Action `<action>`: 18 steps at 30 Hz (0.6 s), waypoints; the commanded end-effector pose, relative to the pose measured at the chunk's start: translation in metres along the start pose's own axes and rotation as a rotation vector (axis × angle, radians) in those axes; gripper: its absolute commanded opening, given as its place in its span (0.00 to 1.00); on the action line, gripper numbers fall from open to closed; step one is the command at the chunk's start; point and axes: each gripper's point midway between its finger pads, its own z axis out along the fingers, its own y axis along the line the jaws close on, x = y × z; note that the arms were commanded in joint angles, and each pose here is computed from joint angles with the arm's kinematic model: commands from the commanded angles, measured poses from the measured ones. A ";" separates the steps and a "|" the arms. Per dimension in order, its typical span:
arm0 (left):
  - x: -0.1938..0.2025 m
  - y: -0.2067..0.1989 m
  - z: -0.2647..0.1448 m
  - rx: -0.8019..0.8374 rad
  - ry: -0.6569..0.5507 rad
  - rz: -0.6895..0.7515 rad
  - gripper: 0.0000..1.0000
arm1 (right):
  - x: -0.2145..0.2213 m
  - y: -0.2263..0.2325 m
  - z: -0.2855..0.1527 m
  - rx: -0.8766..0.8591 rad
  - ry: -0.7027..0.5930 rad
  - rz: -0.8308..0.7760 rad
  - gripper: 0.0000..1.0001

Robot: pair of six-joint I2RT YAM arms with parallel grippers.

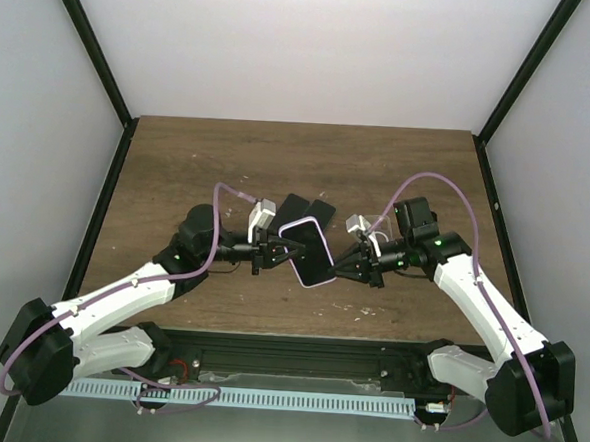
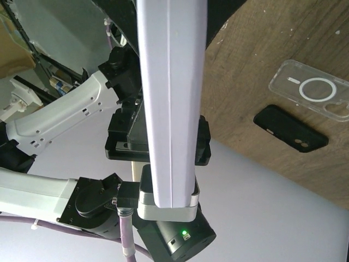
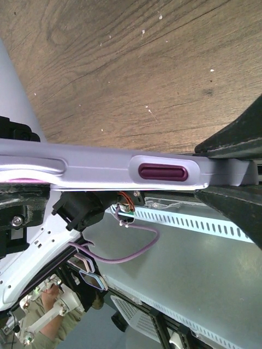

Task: Take the phone out of the phone case
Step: Pick up the phone at the center of the board.

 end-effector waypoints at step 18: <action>-0.002 -0.032 -0.005 0.182 0.066 0.000 0.00 | 0.026 0.015 0.004 0.079 0.301 -0.347 0.51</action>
